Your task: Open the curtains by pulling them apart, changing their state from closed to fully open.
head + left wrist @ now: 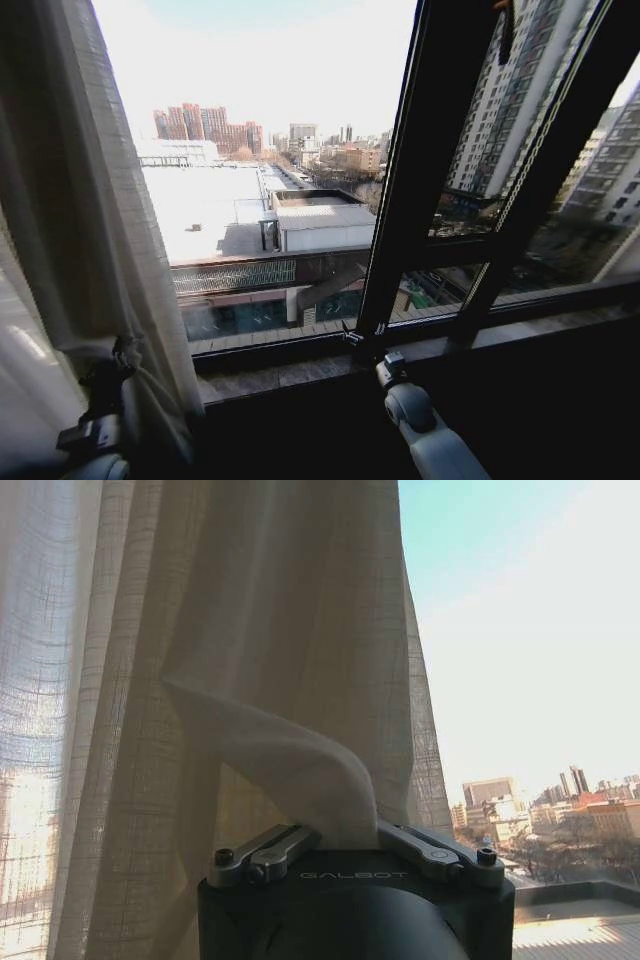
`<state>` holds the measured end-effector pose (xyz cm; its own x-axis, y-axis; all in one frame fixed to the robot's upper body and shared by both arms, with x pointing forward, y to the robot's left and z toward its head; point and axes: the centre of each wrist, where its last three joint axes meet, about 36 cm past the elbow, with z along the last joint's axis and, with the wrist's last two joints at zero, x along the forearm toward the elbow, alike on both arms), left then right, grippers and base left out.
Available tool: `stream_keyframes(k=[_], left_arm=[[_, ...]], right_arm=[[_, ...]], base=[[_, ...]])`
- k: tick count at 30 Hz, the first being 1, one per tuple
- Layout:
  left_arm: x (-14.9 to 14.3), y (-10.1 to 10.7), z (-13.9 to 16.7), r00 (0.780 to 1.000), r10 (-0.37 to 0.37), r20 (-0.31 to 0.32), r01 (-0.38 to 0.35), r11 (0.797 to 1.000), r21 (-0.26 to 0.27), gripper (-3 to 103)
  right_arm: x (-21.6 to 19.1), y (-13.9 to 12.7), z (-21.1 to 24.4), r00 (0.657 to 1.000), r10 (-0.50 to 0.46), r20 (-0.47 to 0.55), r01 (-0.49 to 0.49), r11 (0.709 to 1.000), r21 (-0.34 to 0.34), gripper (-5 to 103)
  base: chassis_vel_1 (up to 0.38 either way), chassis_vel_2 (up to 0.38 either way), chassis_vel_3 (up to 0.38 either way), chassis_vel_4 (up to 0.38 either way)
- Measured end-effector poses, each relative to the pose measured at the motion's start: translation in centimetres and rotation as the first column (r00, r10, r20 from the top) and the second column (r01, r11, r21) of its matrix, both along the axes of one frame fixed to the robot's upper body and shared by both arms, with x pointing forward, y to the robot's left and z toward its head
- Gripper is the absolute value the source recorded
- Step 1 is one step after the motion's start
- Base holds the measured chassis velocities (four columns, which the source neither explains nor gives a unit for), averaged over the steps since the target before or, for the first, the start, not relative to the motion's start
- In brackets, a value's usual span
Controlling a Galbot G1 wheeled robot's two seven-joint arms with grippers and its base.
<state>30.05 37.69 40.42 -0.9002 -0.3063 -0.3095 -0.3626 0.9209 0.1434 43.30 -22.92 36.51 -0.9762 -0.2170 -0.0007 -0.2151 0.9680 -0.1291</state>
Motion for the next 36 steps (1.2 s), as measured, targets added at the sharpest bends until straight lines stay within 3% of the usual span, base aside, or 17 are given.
stream_keyframes(k=[4, 8, 18, 21, 22, 24, 28, 29, 32, 33, 34, 36], left_arm=[[1.1, -0.8, 0.3, 0.999, -0.031, -0.012, 0.031, 0.999, 0.025, 0], [2.7, 0.2, 0.3, 0.999, -0.045, -0.025, 0.045, 0.999, 0.030, 0], [4.5, 3.9, 0.1, 0.997, -0.063, -0.053, 0.060, 0.996, -0.060, 0], [4.4, 5.6, -0.1, 0.998, -0.014, -0.063, 0.010, 0.998, -0.061, 0], [4.4, 7.5, -0.2, 0.997, 0.034, -0.073, -0.039, 0.998, -0.056, 0], [4.3, 8.0, -0.3, 0.996, 0.047, -0.077, -0.051, 0.997, -0.053, 0], [3.7, 12.5, -0.2, 0.983, 0.161, -0.086, -0.164, 0.986, -0.027, 0], [3.7, 12.5, -0.2, 0.983, 0.161, -0.086, -0.164, 0.986, -0.027, 0], [3.1, 14.8, 0.1, 0.965, 0.247, -0.082, -0.249, 0.968, -0.017, 0], [2.9, 16.2, 0.5, 0.952, 0.297, -0.080, -0.299, 0.954, -0.015, 0], [2.9, 16.2, 0.5, 0.952, 0.297, -0.080, -0.299, 0.954, -0.015, 0], [2.5, 18.1, 1.0, 0.934, 0.349, -0.075, -0.350, 0.937, -0.011, 0]], right_arm=[[0.0, 0.0, 0.0, 1.000, 0.000, 0.000, 0.000, 1.000, 0.000, 100], [0.0, 0.0, 0.0, 1.000, 0.000, 0.000, 0.000, 1.000, 0.000, 100], [0.0, 0.0, 0.0, 1.000, 0.000, 0.000, 0.000, 1.000, 0.000, 100], [0.0, 0.0, 0.0, 1.000, 0.000, 0.000, 0.000, 1.000, 0.000, 100], [0.0, 0.0, 0.0, 1.000, 0.000, 0.000, 0.000, 1.000, 0.000, 100], [0.0, 0.0, 0.0, 1.000, 0.000, 0.000, 0.000, 1.000, 0.000, 100], [0.0, 0.0, 0.0, 1.000, 0.000, 0.000, 0.000, 1.000, 0.000, 100], [0.0, 0.0, 0.0, 1.000, 0.000, 0.000, 0.000, 1.000, 0.000, 100], [0.0, 0.0, 0.0, 1.000, 0.000, 0.000, 0.000, 1.000, 0.000, 100], [0.0, 0.0, 0.0, 1.000, 0.001, 0.000, -0.001, 1.000, 0.000, 100], [0.0, 0.0, 0.0, 1.000, 0.001, 0.000, -0.001, 1.000, 0.000, 100], [0.0, 0.0, 0.0, 1.000, 0.000, 0.000, 0.000, 1.000, 0.000, 100]], base=[[0.000, 0.000, 0.000, 0.000], [0.000, 0.000, 0.000, 0.000], [0.000, 0.000, 0.000, 0.000], [0.000, 0.000, 0.000, 0.000], [0.000, 0.000, 0.000, 0.000], [0.000, 0.000, 0.000, 0.000], [0.000, 0.000, 0.000, 0.000], [0.000, 0.000, 0.000, 0.000], [0.000, 0.000, 0.000, 0.000], [0.000, 0.000, 0.000, 0.000], [0.000, 0.000, 0.000, 0.000], [0.000, 0.000, 0.000, 0.000]])
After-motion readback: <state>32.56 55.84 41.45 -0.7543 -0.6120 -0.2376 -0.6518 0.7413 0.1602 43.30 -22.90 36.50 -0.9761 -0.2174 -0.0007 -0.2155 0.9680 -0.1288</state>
